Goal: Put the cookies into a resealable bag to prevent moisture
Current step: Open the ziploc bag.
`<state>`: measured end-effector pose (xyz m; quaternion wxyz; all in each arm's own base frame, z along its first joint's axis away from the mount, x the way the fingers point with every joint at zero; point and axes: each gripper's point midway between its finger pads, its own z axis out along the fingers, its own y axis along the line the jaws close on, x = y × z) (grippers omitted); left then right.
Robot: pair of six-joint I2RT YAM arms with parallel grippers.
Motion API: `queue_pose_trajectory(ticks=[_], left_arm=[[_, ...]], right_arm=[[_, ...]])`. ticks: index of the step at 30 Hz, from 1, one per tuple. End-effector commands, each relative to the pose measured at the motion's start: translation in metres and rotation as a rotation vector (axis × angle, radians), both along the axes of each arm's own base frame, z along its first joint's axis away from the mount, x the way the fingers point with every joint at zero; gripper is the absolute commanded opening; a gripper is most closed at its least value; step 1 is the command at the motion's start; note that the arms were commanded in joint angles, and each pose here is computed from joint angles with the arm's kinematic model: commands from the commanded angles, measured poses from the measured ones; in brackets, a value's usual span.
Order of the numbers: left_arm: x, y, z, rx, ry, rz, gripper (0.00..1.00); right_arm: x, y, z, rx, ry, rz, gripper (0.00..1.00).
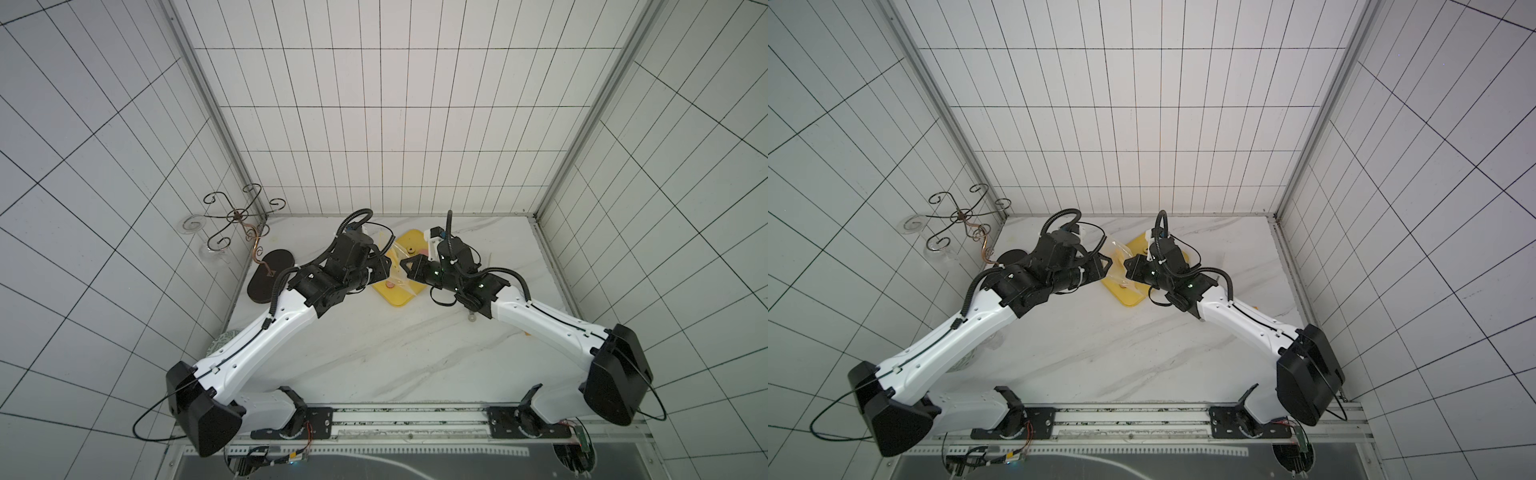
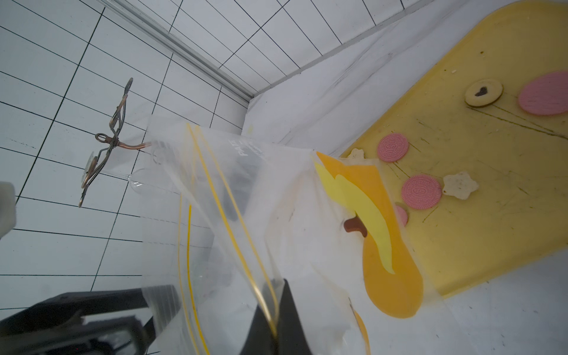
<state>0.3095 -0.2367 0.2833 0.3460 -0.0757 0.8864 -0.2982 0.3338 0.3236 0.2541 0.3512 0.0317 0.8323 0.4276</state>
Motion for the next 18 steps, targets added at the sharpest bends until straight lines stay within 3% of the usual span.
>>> queue_pose_trajectory(ticks=[1, 5, 9, 13, 18], left_arm=[[0.002, 0.003, -0.018, 0.064, 0.019, 0.002, 0.3], [0.012, 0.007, -0.017, 0.095, -0.003, -0.002, 0.29], [0.024, 0.015, 0.002, 0.083, -0.035, 0.009, 0.34], [0.015, 0.016, 0.016, 0.023, -0.036, 0.025, 0.45], [0.007, 0.014, -0.004, -0.038, 0.029, 0.032, 0.52]], right_arm=[[0.006, -0.003, 0.063, 0.113, -0.091, -0.036, 0.0], [0.002, -0.003, 0.066, 0.123, -0.106, -0.022, 0.0], [-0.004, 0.001, 0.062, 0.091, -0.113, 0.001, 0.0], [-0.004, -0.003, 0.044, 0.023, -0.11, -0.022, 0.0], [-0.004, 0.001, 0.048, 0.028, -0.132, -0.021, 0.0]])
